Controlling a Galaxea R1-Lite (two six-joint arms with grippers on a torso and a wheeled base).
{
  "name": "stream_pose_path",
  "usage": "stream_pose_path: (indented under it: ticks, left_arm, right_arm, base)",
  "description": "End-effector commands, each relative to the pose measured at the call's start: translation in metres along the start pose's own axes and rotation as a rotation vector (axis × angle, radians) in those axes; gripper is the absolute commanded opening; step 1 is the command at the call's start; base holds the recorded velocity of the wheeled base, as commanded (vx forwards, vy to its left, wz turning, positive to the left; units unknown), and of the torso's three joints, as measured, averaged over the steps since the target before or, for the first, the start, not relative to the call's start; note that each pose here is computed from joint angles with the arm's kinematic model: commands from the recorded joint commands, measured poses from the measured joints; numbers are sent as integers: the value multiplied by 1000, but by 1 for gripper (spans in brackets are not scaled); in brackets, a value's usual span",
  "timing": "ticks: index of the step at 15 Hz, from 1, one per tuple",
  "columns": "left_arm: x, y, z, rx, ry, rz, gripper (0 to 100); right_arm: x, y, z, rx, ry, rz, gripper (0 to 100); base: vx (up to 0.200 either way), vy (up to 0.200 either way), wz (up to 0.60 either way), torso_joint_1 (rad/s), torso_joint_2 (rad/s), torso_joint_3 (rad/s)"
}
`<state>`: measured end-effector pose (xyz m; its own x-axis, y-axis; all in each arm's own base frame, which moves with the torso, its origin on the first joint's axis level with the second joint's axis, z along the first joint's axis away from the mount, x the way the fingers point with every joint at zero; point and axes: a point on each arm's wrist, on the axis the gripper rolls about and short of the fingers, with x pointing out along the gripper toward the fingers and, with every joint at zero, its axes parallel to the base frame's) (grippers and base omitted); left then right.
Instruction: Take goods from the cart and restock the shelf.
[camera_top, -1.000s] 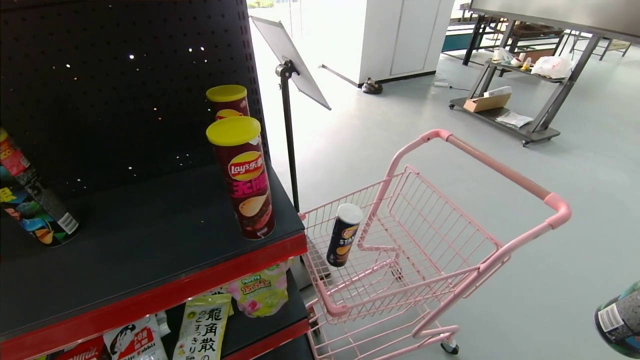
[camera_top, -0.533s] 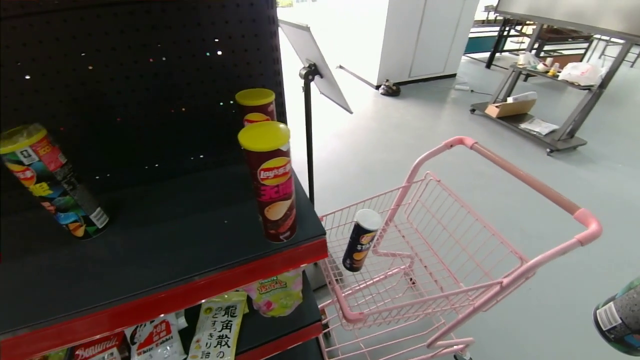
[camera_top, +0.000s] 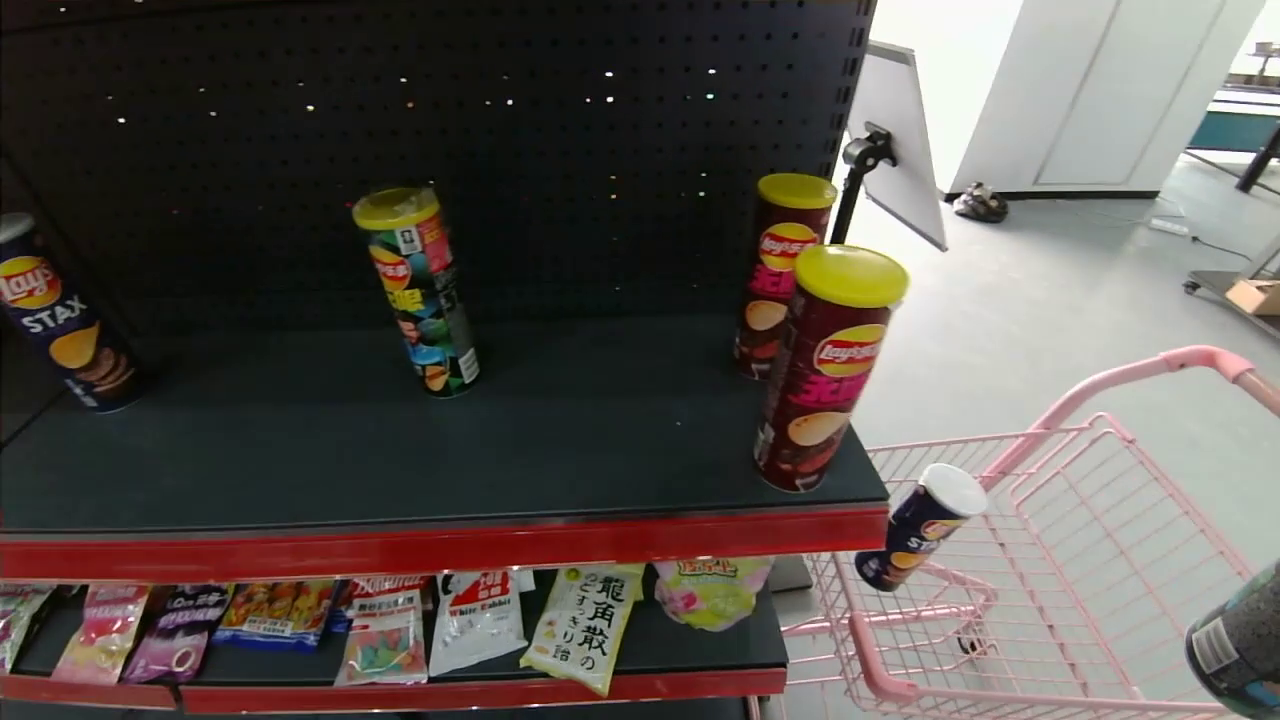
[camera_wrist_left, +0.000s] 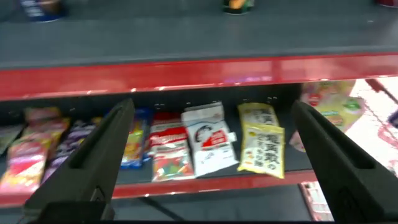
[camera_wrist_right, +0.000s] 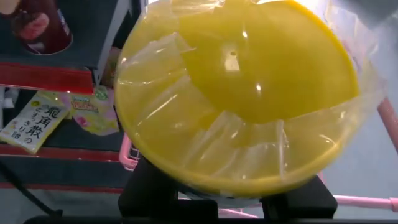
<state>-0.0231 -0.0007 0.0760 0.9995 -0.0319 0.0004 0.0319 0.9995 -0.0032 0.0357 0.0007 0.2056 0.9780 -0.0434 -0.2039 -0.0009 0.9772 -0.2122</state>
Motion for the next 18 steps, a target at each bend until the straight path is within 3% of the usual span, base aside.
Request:
stream_pose_path:
  ticks: [1, 5, 18]
  left_arm:
    - [0, 0, 0, 0, 0, 0, 100]
    - [0, 0, 0, 3, 0, 0, 100]
    - [0, 0, 0, 2, 0, 0, 100]
  right_arm:
    - [-5, 0, -4, 3, -19, 11, 0]
    - [-9, 0, -7, 38, -36, 1, 0]
    - [-18, 2, -15, 54, -80, 75, 0]
  base:
    - [0, 0, 0, 0, 0, 0]
    - [0, 0, 0, 0, 0, 0]
    - [0, 200, 0, 2, 1, 2]
